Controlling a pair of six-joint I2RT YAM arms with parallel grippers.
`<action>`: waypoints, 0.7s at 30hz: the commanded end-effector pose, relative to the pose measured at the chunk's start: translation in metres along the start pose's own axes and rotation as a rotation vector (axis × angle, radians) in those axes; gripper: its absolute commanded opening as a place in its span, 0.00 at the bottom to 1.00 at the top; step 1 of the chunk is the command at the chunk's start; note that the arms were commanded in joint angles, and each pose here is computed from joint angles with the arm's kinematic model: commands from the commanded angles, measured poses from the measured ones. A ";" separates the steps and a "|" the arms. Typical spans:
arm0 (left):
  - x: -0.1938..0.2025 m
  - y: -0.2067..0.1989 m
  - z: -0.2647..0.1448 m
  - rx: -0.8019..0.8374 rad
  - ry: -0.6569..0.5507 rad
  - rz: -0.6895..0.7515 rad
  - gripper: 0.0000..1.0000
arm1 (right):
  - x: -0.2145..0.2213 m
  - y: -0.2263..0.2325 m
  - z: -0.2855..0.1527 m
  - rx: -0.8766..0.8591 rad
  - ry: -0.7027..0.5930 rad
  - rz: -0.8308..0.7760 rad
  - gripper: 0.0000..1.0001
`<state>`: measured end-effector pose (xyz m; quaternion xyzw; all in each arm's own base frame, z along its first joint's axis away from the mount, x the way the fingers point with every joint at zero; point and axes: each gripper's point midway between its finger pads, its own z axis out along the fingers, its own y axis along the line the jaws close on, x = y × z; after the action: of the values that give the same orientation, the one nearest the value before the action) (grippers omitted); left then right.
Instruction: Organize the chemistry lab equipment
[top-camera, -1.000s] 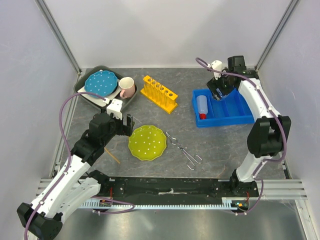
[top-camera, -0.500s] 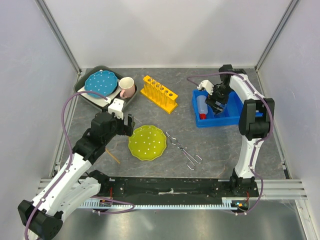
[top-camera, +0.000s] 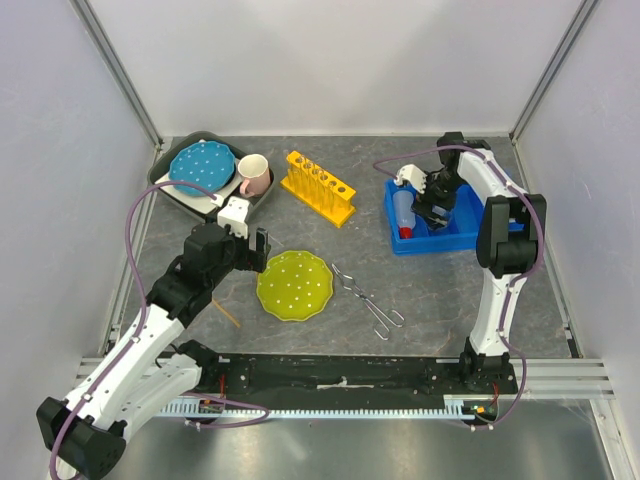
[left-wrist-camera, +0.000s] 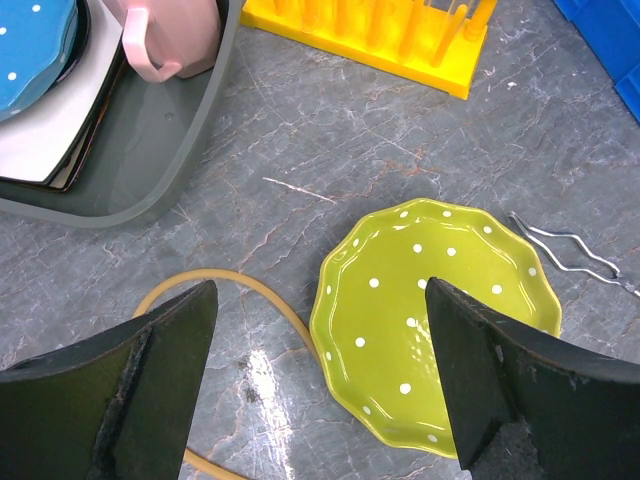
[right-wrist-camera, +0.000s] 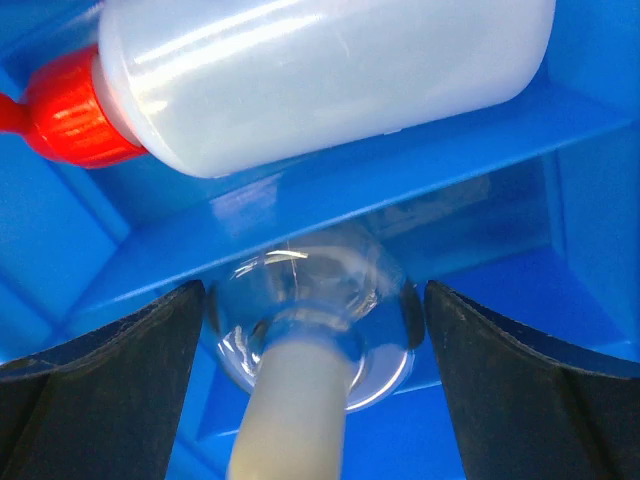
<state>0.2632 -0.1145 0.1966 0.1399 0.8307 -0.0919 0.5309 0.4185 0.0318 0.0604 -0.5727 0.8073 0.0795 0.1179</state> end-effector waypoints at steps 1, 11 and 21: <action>-0.006 0.001 0.001 0.000 -0.024 0.019 0.91 | -0.021 -0.007 -0.024 0.064 -0.080 -0.054 0.98; -0.008 0.001 -0.001 0.002 -0.034 0.016 0.91 | -0.040 -0.008 -0.057 0.129 -0.154 -0.039 0.98; -0.010 0.000 -0.002 0.007 -0.042 0.014 0.91 | -0.083 0.006 -0.140 0.266 -0.363 0.011 0.98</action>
<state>0.2632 -0.1146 0.1962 0.1402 0.8311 -0.0920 0.5302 0.4234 0.0523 0.1499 -0.5501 0.7971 0.0697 0.2389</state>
